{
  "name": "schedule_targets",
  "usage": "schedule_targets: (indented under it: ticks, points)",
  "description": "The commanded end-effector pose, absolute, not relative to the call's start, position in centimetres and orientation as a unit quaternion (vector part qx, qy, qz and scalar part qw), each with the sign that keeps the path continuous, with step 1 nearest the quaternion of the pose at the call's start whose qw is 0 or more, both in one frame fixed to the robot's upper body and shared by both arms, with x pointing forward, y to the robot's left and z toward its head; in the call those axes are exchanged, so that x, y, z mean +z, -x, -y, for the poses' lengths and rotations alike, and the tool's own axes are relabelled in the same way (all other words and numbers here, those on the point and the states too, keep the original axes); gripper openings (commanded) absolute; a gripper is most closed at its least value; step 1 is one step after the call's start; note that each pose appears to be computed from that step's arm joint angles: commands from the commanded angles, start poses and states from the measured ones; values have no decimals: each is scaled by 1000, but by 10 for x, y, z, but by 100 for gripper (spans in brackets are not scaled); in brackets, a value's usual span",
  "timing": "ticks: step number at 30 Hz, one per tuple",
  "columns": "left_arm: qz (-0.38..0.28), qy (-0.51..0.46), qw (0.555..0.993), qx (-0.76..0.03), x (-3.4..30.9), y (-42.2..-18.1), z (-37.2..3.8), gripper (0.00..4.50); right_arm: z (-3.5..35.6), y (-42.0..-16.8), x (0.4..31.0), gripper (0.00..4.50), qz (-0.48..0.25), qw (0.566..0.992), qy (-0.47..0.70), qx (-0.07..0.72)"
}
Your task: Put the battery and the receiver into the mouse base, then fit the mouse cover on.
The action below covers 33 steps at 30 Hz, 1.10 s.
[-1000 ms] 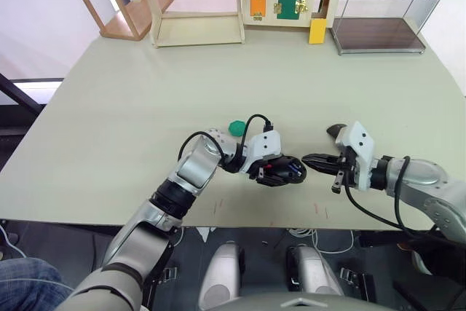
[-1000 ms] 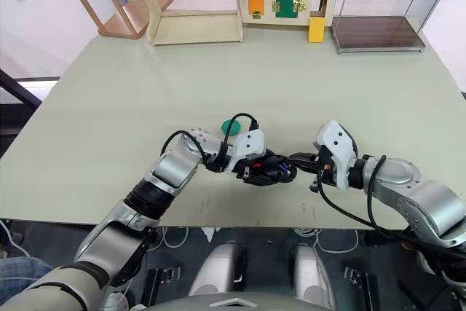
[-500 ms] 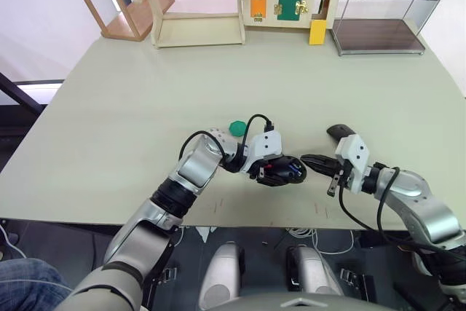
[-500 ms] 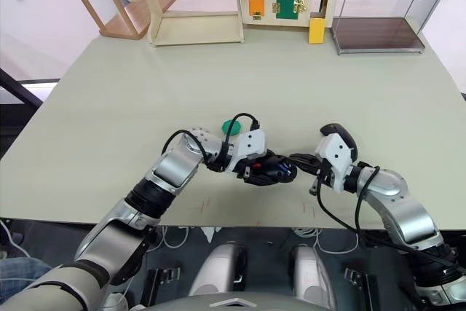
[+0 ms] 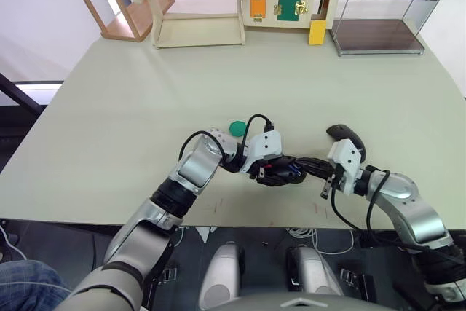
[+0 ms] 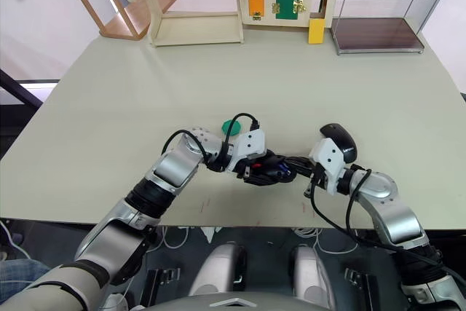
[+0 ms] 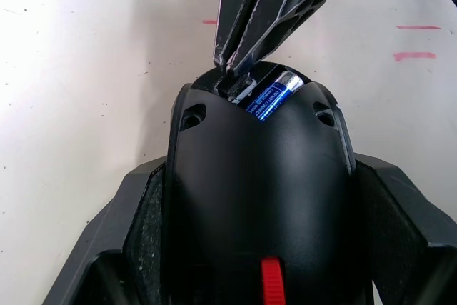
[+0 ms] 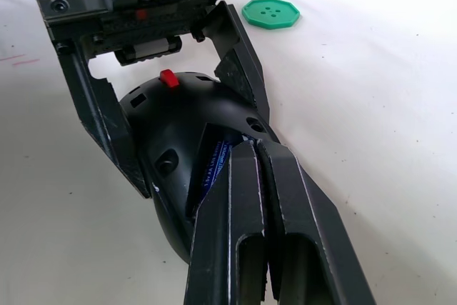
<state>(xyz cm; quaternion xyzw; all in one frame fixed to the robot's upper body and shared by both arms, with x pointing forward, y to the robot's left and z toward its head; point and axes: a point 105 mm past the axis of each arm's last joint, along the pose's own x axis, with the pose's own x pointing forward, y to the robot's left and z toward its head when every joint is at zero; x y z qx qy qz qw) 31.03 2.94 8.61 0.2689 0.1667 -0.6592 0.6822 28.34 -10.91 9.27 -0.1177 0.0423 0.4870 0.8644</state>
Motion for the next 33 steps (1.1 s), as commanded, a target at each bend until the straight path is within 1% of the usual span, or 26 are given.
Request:
schedule_targets:
  ticks: [1,9,14,18,20,23,25,28,31,33]
  points:
    - [-193,-268,678,-657,73,-308,-31,298,107,-284,99,6,-27,861,126,492]
    - [-195,-269,680,-654,73,-310,-33,298,110,-283,77,6,-77,862,124,485]
    - [-195,-269,681,-653,74,-310,-34,298,114,-285,60,6,-128,867,120,466]
    - [-196,-270,681,-652,74,-310,-36,298,115,-286,54,6,-153,866,127,458]
    - [-197,-271,680,-652,73,-310,-37,298,114,-287,58,6,-140,866,130,462]
    - [-197,-272,680,-652,74,-311,-37,298,109,-287,76,6,-86,867,125,474]
    - [-197,-272,680,-652,74,-312,-37,298,106,-286,87,6,-61,873,91,474]
    - [-196,-274,679,-652,74,-312,-37,298,106,-286,99,6,-17,875,93,474]
    - [-196,-275,679,-652,74,-312,-37,298,110,-282,106,6,-2,874,80,479]
    - [-195,-275,680,-651,74,-313,-37,298,114,-279,107,6,-7,871,82,484]
